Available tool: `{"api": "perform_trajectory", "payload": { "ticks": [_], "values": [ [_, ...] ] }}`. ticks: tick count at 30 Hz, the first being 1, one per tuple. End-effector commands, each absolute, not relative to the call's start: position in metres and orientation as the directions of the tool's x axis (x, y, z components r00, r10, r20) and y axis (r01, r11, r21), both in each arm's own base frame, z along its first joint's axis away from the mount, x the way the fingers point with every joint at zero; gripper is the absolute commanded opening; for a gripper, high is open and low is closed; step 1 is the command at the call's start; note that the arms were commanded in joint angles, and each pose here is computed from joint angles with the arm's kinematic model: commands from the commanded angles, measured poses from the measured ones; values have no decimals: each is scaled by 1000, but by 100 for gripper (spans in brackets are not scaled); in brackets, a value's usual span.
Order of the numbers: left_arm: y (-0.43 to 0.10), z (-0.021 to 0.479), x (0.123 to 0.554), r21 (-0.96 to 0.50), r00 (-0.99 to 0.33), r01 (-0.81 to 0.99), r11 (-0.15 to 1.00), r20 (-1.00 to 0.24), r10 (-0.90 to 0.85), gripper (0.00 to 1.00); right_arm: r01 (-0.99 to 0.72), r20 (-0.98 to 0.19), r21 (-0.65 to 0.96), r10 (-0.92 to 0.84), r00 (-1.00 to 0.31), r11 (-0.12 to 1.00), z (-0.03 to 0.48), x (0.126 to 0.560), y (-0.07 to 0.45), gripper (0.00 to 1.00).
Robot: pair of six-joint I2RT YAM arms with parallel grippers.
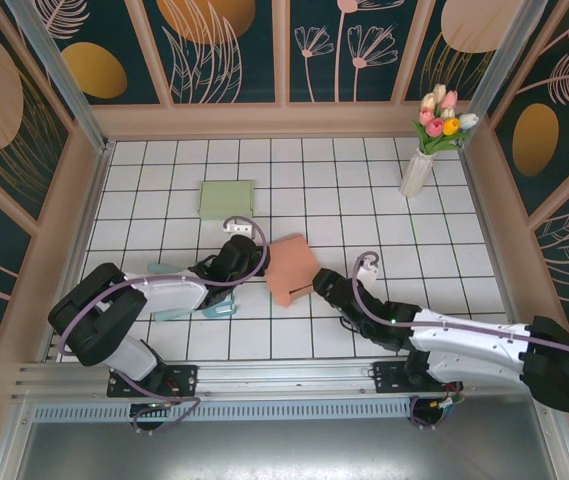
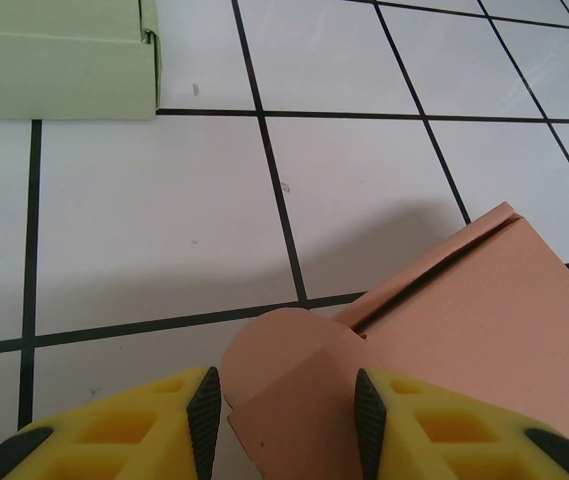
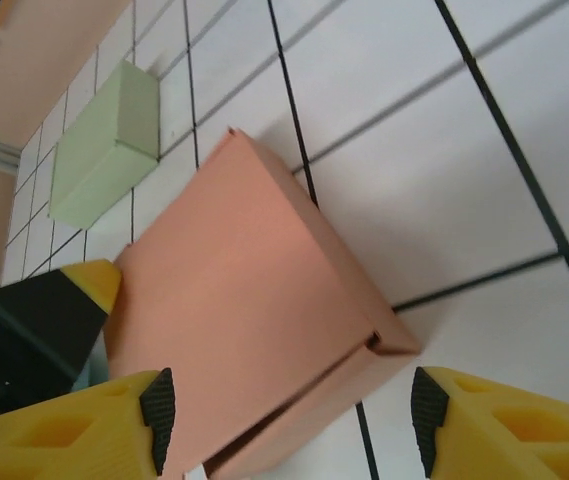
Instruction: Fold the paper box
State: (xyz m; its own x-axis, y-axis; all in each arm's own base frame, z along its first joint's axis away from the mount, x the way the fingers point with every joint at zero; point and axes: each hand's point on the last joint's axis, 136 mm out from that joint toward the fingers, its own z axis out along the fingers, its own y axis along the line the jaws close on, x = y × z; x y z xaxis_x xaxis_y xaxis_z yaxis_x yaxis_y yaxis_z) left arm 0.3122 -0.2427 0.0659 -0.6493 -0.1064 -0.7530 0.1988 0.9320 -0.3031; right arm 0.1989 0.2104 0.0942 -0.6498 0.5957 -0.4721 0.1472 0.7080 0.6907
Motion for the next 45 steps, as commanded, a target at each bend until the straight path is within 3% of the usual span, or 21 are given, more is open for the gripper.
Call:
{"api": "perform_trajectory", "payload": {
  "ticks": [1, 9, 19, 24, 28, 31, 40, 45],
  "values": [
    [-244, 61, 307, -309, -654, 193, 931, -748, -113, 43, 205, -328, 795, 688, -647, 571, 99, 201, 230, 66],
    [-246, 54, 298, -310, -663, 200, 929, -741, -104, 42, 230, -358, 733, 650, -670, 640, 77, 222, 233, 67],
    [-243, 49, 285, -325, -670, 204, 924, -734, -110, 42, 224, -362, 653, 557, -747, 724, 45, 235, 221, 61],
    [-242, 49, 284, -338, -668, 194, 921, -733, -128, 42, 297, -331, 610, 576, -747, 735, 39, 230, 216, 66],
    [-239, 49, 287, -324, -663, 180, 929, -737, -128, 42, 339, -387, 567, 606, -695, 751, 55, 224, 204, 68],
    [-241, 49, 289, -326, -661, 176, 929, -739, -133, 42, 335, -382, 605, 632, -674, 722, 69, 217, 205, 68],
    [-244, 48, 291, -338, -665, 169, 926, -732, -146, 42, 324, -193, 759, 670, -717, 565, 72, 198, 238, 67],
    [-244, 49, 291, -342, -664, 164, 925, -732, -153, 42, 337, -171, 750, 658, -733, 570, 64, 195, 248, 66]
  ]
}}
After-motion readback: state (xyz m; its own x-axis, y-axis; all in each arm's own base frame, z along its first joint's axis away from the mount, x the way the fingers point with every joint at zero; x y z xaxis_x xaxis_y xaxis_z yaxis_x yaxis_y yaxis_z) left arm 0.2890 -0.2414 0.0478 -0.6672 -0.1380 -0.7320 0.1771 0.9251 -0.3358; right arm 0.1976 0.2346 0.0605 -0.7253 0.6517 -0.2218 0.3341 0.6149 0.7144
